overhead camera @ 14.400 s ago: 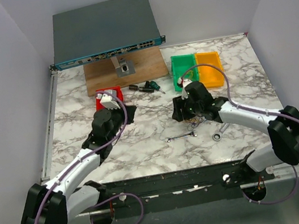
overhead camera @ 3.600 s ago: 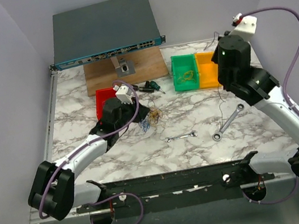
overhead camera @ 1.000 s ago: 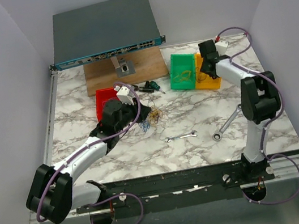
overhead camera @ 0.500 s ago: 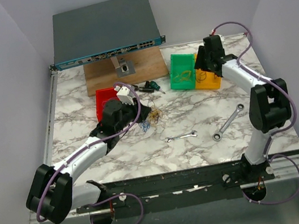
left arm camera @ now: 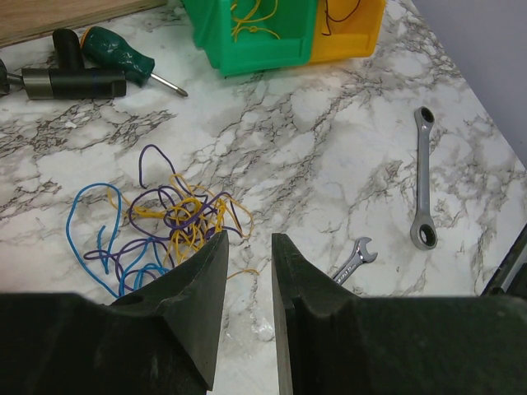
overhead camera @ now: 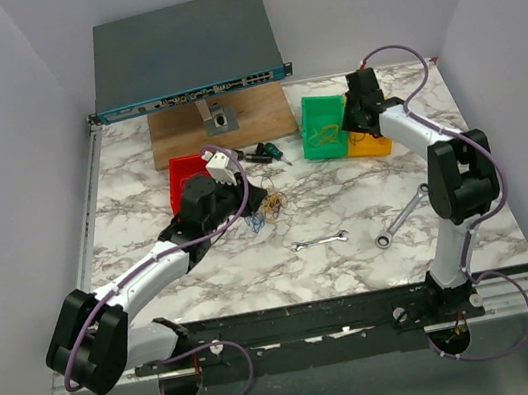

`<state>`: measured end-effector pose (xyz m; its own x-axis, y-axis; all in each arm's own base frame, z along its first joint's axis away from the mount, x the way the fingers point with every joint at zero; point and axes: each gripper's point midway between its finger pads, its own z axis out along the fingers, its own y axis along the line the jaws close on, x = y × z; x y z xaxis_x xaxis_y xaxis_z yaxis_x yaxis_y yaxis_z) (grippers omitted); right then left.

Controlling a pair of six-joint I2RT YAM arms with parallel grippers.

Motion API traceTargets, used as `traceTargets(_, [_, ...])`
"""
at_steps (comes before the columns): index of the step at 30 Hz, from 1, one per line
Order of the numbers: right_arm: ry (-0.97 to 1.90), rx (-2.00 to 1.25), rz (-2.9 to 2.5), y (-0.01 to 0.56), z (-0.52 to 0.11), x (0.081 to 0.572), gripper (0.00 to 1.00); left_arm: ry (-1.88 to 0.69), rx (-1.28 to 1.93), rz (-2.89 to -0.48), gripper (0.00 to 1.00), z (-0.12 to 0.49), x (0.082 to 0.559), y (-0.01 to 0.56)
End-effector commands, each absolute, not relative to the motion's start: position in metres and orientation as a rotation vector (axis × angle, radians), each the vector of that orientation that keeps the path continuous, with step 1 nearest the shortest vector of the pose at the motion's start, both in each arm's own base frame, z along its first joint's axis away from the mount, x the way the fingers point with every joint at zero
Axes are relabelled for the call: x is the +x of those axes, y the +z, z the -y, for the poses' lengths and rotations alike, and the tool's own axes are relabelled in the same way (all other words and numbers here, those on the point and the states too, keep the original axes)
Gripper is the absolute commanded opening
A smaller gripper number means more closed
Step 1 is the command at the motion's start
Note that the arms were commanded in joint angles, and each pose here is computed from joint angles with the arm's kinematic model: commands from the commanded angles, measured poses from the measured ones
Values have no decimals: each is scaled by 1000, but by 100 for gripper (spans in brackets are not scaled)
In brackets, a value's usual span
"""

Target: Untangle the cables

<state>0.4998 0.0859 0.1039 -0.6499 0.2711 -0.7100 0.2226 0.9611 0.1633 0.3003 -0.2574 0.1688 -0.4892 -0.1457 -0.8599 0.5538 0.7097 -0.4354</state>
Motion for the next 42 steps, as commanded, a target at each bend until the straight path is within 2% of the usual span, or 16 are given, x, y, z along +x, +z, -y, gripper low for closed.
traceTargets(1, [35, 368, -2257, 122, -75, 498, 28, -854, 326, -1874, 29, 258, 302, 176])
traceTargets(2, [36, 369, -2256, 122, -75, 498, 28, -853, 327, -1873, 29, 258, 302, 176])
traceTargets(8, [20, 395, -2240, 127, -71, 497, 8, -852, 327, -1875, 29, 258, 302, 176])
traceTargets(12, [-27, 421, -2217, 131, -64, 500, 1, -852, 327, -1873, 29, 258, 302, 176])
traceTargets(17, [-147, 480, -2213, 118, -45, 510, 1, -853, 329, -1876, 29, 259, 302, 176])
traceTargets(24, [-264, 550, -2254, 69, -27, 534, 1, -850, 325, -1897, 29, 260, 303, 173])
traceTargets(25, [-261, 548, -2268, 63, -29, 537, 3, -849, 325, -1902, 30, 260, 303, 172])
traceTargets(27, [-254, 563, -2286, 60, -30, 537, 24, -846, 327, -1911, 30, 260, 303, 170])
traceTargets(28, [-241, 572, -2267, 66, -31, 536, 40, -843, 325, -1916, 30, 260, 304, 170])
traceTargets(30, [-201, 572, -2217, 83, -31, 532, 52, -826, 320, -1941, 31, 259, 306, 165])
traceTargets(33, [-156, 567, -2160, 115, -31, 518, 53, -817, 310, -1970, 37, 260, 309, 161])
traceTargets(38, [36, 437, -2142, 156, -56, 484, 63, -795, 278, -2016, 52, 258, 312, 153])
traceTargets(42, [177, 274, -2170, 162, -98, 451, 66, -773, 267, -2054, 54, 257, 314, 145])
